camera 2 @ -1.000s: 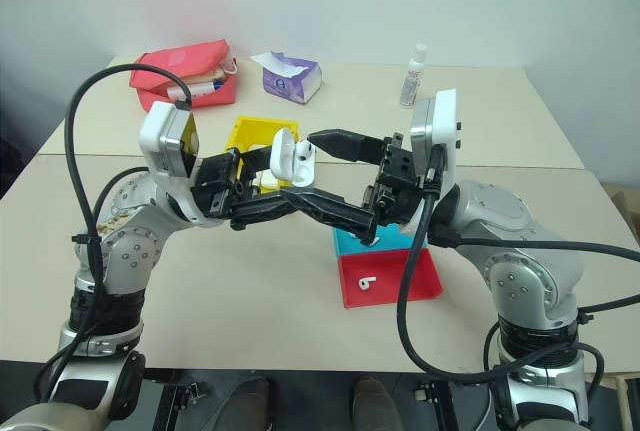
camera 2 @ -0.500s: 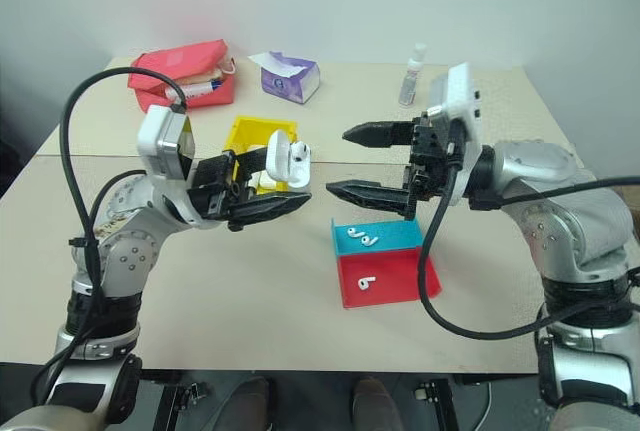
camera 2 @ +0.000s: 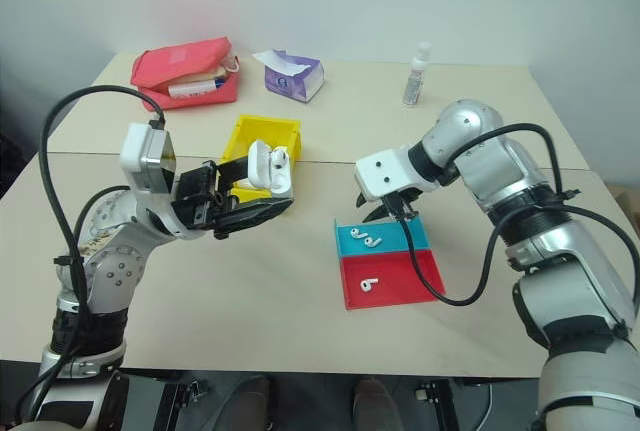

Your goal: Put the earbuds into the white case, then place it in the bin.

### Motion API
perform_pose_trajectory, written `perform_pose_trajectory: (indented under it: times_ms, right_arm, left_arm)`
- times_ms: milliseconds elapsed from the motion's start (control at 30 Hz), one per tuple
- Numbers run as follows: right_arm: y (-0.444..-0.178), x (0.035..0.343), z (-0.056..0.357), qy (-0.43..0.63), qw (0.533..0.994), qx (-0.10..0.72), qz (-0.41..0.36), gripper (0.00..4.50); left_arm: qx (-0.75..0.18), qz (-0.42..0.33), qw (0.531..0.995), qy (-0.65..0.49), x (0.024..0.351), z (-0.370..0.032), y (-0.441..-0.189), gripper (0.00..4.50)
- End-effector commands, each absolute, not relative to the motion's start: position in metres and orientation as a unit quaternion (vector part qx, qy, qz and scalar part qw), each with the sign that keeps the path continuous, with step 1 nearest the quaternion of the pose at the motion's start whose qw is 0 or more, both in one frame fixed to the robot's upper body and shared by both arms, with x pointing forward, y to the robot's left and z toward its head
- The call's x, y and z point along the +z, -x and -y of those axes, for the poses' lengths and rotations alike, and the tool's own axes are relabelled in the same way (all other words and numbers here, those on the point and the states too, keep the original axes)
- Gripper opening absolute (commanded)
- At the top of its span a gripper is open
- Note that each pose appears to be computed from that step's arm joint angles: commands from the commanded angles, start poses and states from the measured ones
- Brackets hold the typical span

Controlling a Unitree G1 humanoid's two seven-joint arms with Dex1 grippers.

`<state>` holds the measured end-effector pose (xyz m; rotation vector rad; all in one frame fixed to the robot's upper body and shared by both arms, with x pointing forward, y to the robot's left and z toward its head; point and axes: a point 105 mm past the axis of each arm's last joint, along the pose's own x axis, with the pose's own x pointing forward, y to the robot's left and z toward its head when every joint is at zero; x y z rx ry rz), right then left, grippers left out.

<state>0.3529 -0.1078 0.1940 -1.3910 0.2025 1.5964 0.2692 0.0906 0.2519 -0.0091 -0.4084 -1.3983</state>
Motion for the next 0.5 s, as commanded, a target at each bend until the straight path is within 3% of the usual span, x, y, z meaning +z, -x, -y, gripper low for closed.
perform_pose_trajectory:
  times_ms: [33,233,500]
  right_arm:
    - [-0.354,0.193,0.113,0.614,0.422,0.662,-0.082,1.84]
    - [-0.359,0.177,0.112,0.645,0.363,0.666,-0.088,1.84]
    - [-0.357,0.168,0.11,0.649,0.329,0.68,-0.09,1.84]
  left_arm:
    - [-0.634,0.213,0.743,-0.015,0.267,-0.093,-0.26,2.78]
    - [-0.628,0.217,0.747,-0.022,0.272,-0.091,-0.255,2.78]
    - [-0.626,0.217,0.749,-0.023,0.273,-0.088,-0.251,2.78]
